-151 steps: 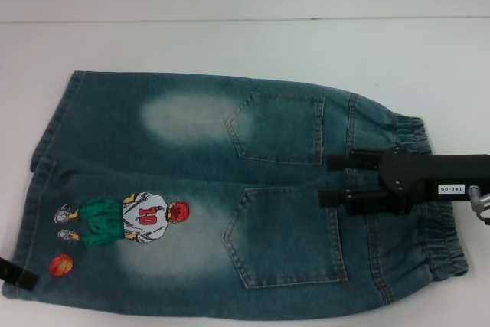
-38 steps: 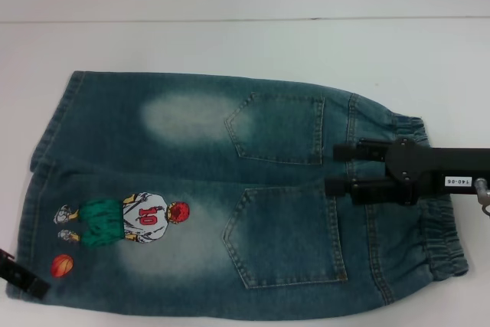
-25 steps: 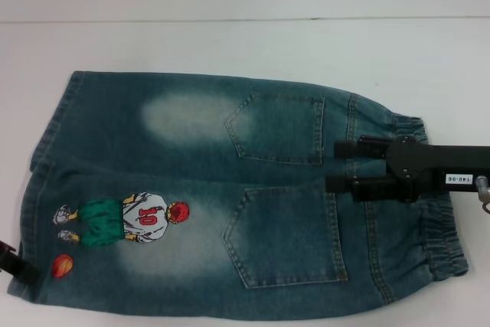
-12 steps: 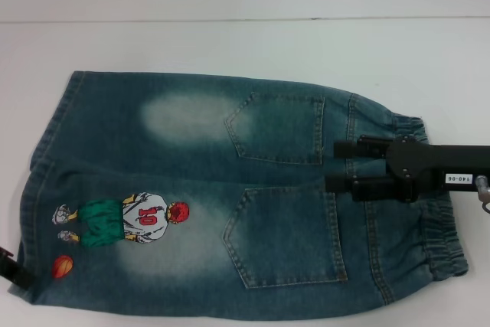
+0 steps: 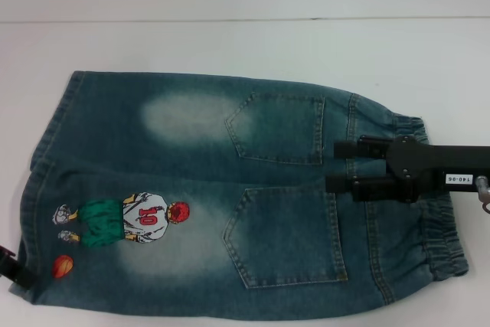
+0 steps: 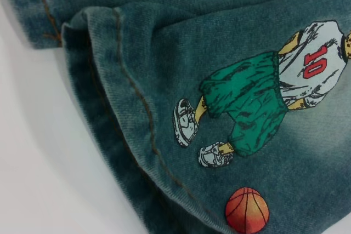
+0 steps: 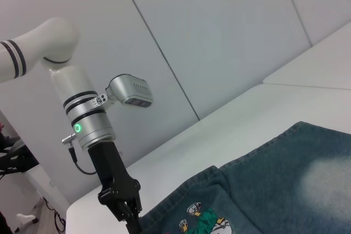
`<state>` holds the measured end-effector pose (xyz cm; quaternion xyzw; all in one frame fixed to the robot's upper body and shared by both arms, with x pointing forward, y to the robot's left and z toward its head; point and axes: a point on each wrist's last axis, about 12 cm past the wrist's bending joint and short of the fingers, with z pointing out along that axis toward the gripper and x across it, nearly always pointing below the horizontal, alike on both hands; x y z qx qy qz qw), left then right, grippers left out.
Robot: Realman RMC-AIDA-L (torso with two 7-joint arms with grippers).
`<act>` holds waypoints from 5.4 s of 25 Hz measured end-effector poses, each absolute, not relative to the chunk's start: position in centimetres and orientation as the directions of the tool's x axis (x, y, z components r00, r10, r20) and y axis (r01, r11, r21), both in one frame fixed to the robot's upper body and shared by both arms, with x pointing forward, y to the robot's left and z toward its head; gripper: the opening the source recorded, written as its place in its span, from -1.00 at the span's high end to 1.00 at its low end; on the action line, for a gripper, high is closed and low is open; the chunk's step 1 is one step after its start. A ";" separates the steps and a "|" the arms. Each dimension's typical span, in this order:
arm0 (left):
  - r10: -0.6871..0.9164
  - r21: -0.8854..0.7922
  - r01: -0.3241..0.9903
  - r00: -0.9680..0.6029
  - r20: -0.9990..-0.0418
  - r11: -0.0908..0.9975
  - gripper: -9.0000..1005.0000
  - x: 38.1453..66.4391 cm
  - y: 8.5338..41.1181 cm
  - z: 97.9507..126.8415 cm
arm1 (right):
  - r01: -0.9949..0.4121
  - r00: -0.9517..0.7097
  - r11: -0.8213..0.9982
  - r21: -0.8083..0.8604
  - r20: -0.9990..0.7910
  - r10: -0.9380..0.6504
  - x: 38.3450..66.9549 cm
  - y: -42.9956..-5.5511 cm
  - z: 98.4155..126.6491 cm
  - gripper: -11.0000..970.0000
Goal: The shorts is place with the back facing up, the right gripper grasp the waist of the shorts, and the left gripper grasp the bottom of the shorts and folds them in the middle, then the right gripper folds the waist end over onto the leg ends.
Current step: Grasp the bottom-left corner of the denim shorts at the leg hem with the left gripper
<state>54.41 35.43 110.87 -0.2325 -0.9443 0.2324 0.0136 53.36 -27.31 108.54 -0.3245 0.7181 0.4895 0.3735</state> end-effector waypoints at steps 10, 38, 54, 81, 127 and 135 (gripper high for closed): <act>0.461 -0.436 0.446 -0.884 -0.077 0.782 0.82 54.8 35.0 111.1 | -0.832 -0.509 0.305 0.462 -0.856 -0.091 53.3 -27.4 108.7 -0.88; 0.472 -0.444 0.458 -0.878 -0.086 0.770 0.83 55.2 34.6 112.1 | -0.834 -0.507 0.302 0.462 -0.858 -0.088 53.3 -27.4 108.7 -0.88; 0.470 -0.431 0.459 -0.878 -0.088 0.777 0.83 55.6 34.4 112.2 | -0.775 -0.580 0.335 0.535 -0.814 -0.042 51.6 -28.8 107.6 -0.88; 0.422 -0.378 0.428 -0.901 -0.104 0.821 0.83 56.0 34.4 112.0 | -0.772 -0.568 0.341 0.537 -0.823 0.010 50.4 -30.2 107.7 -0.88; 0.454 -0.341 0.430 -0.891 -0.008 0.836 -0.71 55.3 35.7 113.0 | -0.790 -0.549 0.322 0.521 -0.836 0.004 51.8 -29.4 108.6 -0.88; 0.470 -0.351 0.434 -0.882 0.022 0.830 -0.71 54.9 35.3 112.1 | -0.791 -0.548 0.322 0.520 -0.836 0.003 51.8 -29.4 108.6 -0.87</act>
